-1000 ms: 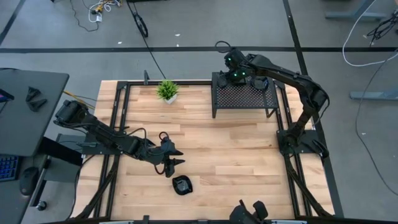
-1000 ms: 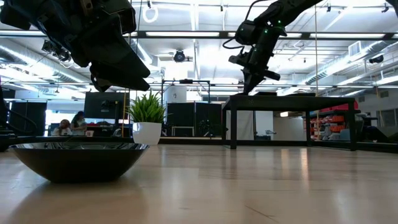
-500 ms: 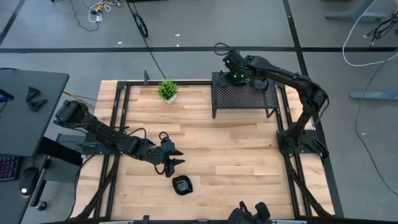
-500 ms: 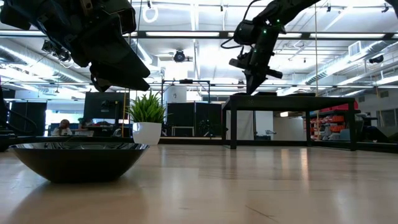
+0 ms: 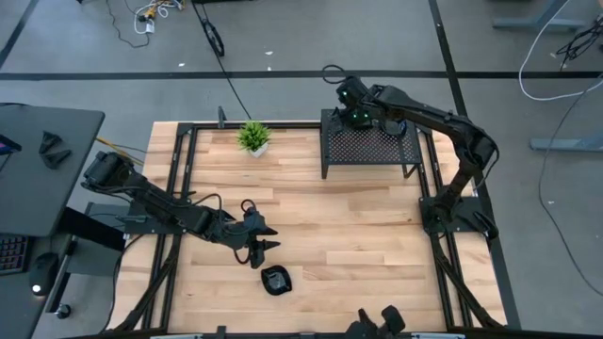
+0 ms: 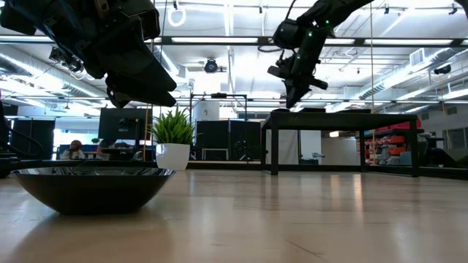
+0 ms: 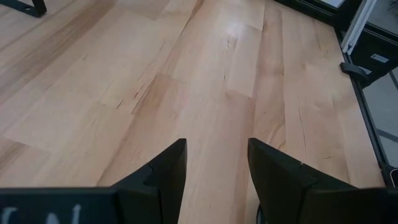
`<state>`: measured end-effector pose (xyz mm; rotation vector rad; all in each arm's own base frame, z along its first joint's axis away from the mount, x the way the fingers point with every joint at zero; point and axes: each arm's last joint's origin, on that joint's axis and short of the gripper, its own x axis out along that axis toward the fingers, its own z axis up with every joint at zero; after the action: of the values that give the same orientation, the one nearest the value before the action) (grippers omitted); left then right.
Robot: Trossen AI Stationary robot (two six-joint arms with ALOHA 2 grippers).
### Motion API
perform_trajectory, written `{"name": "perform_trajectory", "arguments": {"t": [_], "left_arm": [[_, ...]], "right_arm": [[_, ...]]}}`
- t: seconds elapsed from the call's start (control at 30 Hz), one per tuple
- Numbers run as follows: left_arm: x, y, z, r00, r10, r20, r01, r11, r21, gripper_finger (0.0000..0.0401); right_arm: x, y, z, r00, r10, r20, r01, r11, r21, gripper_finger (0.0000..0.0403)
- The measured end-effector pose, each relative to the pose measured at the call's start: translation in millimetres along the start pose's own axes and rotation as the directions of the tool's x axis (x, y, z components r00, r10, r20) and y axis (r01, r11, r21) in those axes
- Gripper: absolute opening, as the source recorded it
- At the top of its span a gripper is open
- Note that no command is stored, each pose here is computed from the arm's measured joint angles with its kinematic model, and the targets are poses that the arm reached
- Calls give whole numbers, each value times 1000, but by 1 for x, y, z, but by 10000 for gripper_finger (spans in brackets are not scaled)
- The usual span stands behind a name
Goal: Pick & Place Mini shaped plates
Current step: Stack the black drop-shaped plate on top of the black drop-shaped plate on the shelf, then stack the black leaf-shaped plate on top of the black leaf-shaped plate on the shelf
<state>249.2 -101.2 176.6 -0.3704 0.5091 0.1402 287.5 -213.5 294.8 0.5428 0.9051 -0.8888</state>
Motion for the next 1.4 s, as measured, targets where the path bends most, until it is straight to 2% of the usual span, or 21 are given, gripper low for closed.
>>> {"name": "perform_trajectory", "arguments": {"t": [0.2, 0.37, 0.53, 0.7, 0.8, 0.97, 1.07, 1.2, 1.27, 1.4], "left_arm": [[0, 0, 0, 1000, 4, 2, -4, 1000, 0, 177], [-1, -3, -2, 1000, -7, -2, 7, 1000, 8, 177], [-9, -9, -6, 999, -31, -25, 32, 999, 35, 177], [-25, -16, -10, 998, -38, -46, 39, 999, 26, 177], [-37, -23, -13, 997, -58, -49, 60, 997, 42, 177], [-56, -47, -8, 992, -102, -78, 110, 988, 107, 177], [-69, -63, -3, 990, -101, -96, 115, 982, 149, 177], [-84, -79, 3, 995, -84, -50, 92, 978, 185, 177], [-89, -84, 4, 997, -76, -9, 77, 979, 191, 177], [-92, -86, 4, 998, -53, 41, 45, 983, 178, 177]], "right_arm": [[-10, 35, -4, 993, 73, 93, -58, 987, -153, 4], [-26, 88, -27, 980, 111, 164, -53, 945, -323, 4], [-57, 157, -76, 949, 235, 213, -106, 868, -485, 4], [-101, 212, -136, 880, 375, 290, -154, 804, -575, 4], [-126, 236, -175, 829, 482, 284, -222, 750, -623, 4], [-157, 260, -229, 751, 619, 228, -337, 657, -674, 4], [-160, 274, -260, 726, 662, 187, -384, 616, -688, 4], [-149, 292, -297, 720, 682, 128, -419, 574, -703, 4], [-137, 300, -313, 735, 670, 104, -417, 567, -710, 5], [-109, 311, -335, 752, 659, -6, -497, 560, -663, 21]]}}
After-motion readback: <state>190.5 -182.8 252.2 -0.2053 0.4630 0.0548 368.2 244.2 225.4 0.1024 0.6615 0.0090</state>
